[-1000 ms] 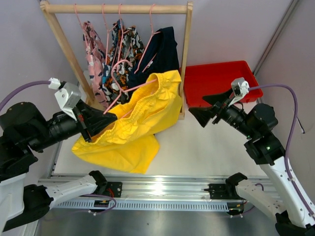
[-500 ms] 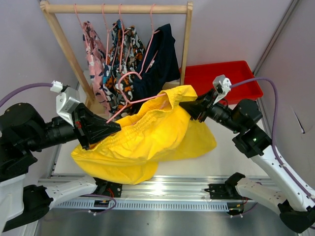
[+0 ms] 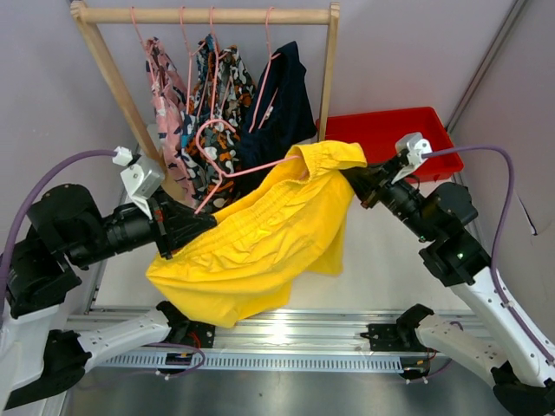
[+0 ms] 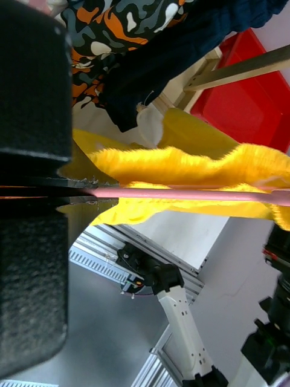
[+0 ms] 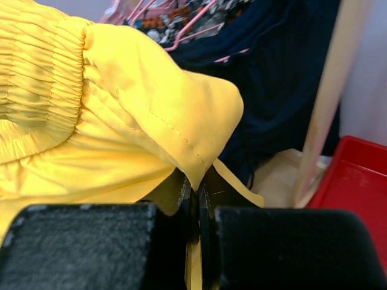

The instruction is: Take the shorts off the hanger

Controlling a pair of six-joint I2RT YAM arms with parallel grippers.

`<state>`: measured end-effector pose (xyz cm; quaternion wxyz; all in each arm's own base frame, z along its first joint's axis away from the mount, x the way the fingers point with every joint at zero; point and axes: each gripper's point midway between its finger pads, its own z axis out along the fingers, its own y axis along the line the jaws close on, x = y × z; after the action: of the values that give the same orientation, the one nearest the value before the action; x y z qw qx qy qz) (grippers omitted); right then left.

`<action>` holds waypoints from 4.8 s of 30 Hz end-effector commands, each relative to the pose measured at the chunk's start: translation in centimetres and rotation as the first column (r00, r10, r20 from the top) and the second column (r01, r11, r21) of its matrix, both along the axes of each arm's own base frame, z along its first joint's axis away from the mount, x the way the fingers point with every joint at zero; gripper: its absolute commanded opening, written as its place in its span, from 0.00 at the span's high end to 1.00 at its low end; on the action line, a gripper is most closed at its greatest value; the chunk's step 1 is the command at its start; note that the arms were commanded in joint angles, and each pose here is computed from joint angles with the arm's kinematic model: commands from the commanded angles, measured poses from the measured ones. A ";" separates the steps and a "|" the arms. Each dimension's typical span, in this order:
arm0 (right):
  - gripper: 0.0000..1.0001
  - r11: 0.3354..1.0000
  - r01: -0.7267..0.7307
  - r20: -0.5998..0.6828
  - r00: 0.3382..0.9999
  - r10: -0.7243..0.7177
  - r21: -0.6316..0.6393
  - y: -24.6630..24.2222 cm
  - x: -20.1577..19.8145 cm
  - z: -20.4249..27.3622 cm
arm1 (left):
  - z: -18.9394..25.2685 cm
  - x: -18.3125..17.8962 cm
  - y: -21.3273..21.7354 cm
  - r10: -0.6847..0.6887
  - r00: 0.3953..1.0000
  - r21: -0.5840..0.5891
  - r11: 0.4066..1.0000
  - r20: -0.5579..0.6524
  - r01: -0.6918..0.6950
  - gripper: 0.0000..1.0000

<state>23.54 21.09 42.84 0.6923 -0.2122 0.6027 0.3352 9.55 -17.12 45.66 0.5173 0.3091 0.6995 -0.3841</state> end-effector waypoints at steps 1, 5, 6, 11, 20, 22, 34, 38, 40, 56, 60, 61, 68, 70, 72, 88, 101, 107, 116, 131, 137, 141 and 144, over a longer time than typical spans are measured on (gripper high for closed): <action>1.00 0.976 0.203 0.087 0.974 -0.209 0.074 -4.8 1.3 4.6 | 0.3 0.1 0.5 0.024 0.999 -0.018 1.000 0.032 -0.023 1.00; 1.00 0.946 0.302 0.058 0.949 -0.310 0.114 -7.5 2.9 5.1 | -1.2 -0.3 0.3 -0.001 1.000 -0.002 1.000 0.004 0.001 1.00; 1.00 0.942 0.316 0.047 0.945 -0.323 0.114 -7.8 3.5 4.9 | -1.2 -0.5 0.3 -0.006 1.000 -0.005 1.000 0.002 0.006 1.00; 1.00 0.900 0.410 -0.028 0.911 -0.411 0.150 -10.4 5.7 4.7 | -1.8 -1.1 0.6 -0.018 1.000 -0.007 1.000 -0.007 0.018 1.00; 1.00 0.824 0.537 -0.171 0.843 -0.511 0.184 -14.1 9.5 3.2 | -1.9 -1.3 0.5 -0.032 0.999 -0.003 0.999 -0.011 0.032 1.00; 1.00 0.826 0.533 -0.180 0.844 -0.505 0.185 -14.2 9.7 2.9 | -1.9 -1.0 0.3 -0.025 1.000 0.003 1.000 -0.013 0.025 1.00; 1.00 0.977 -0.032 -0.046 0.998 0.043 0.211 -4.4 1.3 2.1 | 2.1 5.6 -2.5 0.148 0.986 -0.077 0.987 0.075 -0.142 1.00; 1.00 0.960 -0.276 -0.017 0.961 0.277 0.049 1.4 -4.4 1.0 | 1.0 10.4 -4.4 0.281 0.958 -0.085 0.958 0.063 -0.275 1.00; 1.00 0.973 -0.231 -0.051 0.972 0.230 -0.024 1.8 -4.2 -0.1 | 0.5 12.5 -5.3 0.327 0.943 -0.071 0.944 0.065 -0.322 1.00; 1.00 0.732 0.619 0.267 0.682 -0.680 0.284 -17.6 9.0 24.2 | -5.4 13.7 -5.5 0.381 0.924 0.078 0.923 -0.038 -0.378 1.00; 1.00 0.688 0.628 0.316 0.612 -0.725 0.365 -21.1 14.7 27.4 | -6.6 14.1 -6.6 0.364 0.929 0.098 0.929 -0.063 -0.357 1.00; 1.00 0.678 0.627 0.293 0.613 -0.734 0.385 -22.2 17.8 26.9 | -6.8 14.3 -6.9 0.362 0.930 0.099 0.930 -0.067 -0.355 1.00; 1.00 0.690 0.617 0.184 0.681 -0.709 0.378 -26.1 30.5 19.7 | -6.8 16.0 -8.3 0.382 0.921 0.116 0.921 -0.074 -0.373 1.00; 1.00 0.714 0.613 0.114 0.726 -0.678 0.339 -25.6 32.8 15.9 | -7.1 16.9 -8.2 0.415 0.907 0.132 0.905 -0.068 -0.404 1.00; 1.00 0.725 0.607 0.021 0.762 -0.648 0.325 -24.6 34.3 10.0 | -6.5 17.9 -7.6 0.459 0.887 0.133 0.884 -0.055 -0.449 1.00; 0.01 0.773 0.634 -0.572 0.622 -0.535 -0.033 -18.0 27.1 -18.1 | 0.2 26.0 -9.5 0.525 0.851 0.092 0.847 0.011 -0.523 1.00; 0.01 0.874 0.485 -0.576 0.704 -0.415 -0.037 -10.8 16.4 -20.0 | 1.0 36.3 -15.2 0.497 0.868 -0.109 0.862 -0.019 -0.496 1.00; 0.01 0.916 0.395 -0.565 0.742 -0.362 -0.067 -7.2 12.7 -21.9 | 2.4 39.3 -16.5 0.496 0.868 -0.218 0.851 0.034 -0.478 1.00; 0.00 0.925 0.363 -0.595 0.722 -0.353 -0.109 -5.3 11.3 -24.5 | -0.2 38.8 -17.5 0.432 0.902 -0.162 0.890 -0.006 -0.427 0.66; 0.01 0.924 0.354 -0.586 0.722 -0.369 -0.146 -3.4 9.3 -25.5 | 10.1 23.2 -3.7 0.564 0.806 -0.144 0.826 0.179 -0.545 0.01; 0.01 0.925 0.348 -0.587 0.720 -0.370 -0.155 -3.0 8.4 -25.8 | 7.3 23.6 -2.0 0.607 0.774 -0.064 0.793 0.183 -0.606 0.01; 0.00 0.920 0.353 -0.582 0.718 -0.381 -0.167 -3.4 7.8 -25.7 | 5.0 25.1 -2.9 0.596 0.785 -0.037 0.800 0.171 -0.599 0.03; 0.01 0.915 0.361 -0.579 0.713 -0.396 -0.181 -3.9 7.4 -25.9 | 3.3 26.6 -3.9 0.589 0.793 -0.004 0.803 0.156 -0.596 0.04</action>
<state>31.16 17.98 16.56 0.4989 0.0064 0.8349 0.2325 32.69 -19.25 53.71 0.6916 0.0941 0.6899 -0.1922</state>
